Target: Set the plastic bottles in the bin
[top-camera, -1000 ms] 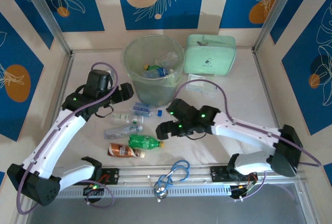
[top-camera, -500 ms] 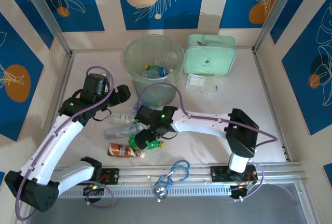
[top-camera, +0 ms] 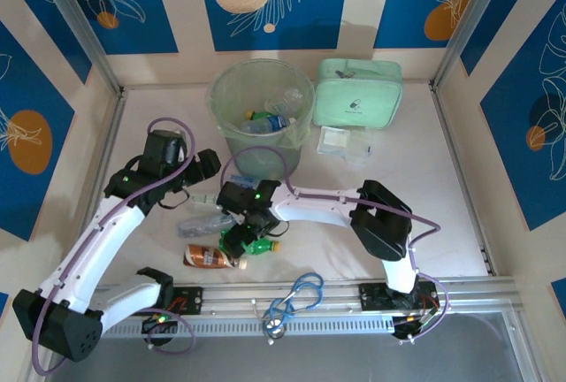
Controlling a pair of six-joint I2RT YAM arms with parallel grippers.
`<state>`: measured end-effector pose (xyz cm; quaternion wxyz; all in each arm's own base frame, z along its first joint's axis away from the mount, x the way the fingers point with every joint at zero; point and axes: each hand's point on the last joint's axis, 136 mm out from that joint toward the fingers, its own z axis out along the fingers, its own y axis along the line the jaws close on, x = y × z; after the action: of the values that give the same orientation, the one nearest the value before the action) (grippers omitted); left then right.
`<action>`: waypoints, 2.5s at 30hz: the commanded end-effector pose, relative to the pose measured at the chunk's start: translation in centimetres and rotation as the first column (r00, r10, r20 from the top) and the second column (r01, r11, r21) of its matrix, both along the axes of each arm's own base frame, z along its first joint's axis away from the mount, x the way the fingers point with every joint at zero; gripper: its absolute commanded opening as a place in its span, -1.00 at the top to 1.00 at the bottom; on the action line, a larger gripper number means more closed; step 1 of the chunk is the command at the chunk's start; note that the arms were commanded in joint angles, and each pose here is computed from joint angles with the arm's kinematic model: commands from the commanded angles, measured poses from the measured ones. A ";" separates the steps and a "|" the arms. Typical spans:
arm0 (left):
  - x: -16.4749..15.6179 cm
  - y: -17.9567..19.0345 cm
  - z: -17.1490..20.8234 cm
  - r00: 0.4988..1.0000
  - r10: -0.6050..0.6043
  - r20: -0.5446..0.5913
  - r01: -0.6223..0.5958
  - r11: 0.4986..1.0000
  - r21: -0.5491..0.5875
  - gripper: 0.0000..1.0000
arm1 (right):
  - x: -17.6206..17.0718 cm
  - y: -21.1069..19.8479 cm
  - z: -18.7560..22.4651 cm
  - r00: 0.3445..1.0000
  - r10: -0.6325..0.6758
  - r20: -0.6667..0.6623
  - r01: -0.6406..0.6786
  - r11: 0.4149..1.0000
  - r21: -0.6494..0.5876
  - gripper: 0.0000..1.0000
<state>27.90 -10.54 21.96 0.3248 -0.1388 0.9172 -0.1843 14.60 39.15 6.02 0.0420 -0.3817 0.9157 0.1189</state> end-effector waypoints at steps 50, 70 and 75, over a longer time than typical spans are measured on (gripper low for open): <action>1.4 -5.8 11.3 0.933 -0.166 0.320 0.273 0.904 -0.328 -0.82 | 1.5 -3.0 12.0 0.981 -0.120 0.153 0.081 0.968 0.239 -0.24; -5.9 -19.2 19.7 0.550 -0.642 0.534 0.832 0.478 -0.282 -1.00 | 5.2 -11.3 28.8 0.890 -0.438 0.129 0.228 0.672 0.705 -0.23; -6.1 -20.3 19.2 0.528 -0.667 0.525 0.846 0.462 -0.265 -0.95 | 5.0 -11.7 29.5 0.889 -0.442 0.124 0.227 0.657 0.719 -0.23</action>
<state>22.67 -30.82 39.65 0.3007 0.2197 0.7418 -0.5577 20.21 27.39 34.83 0.3371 -0.1738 0.8516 0.3618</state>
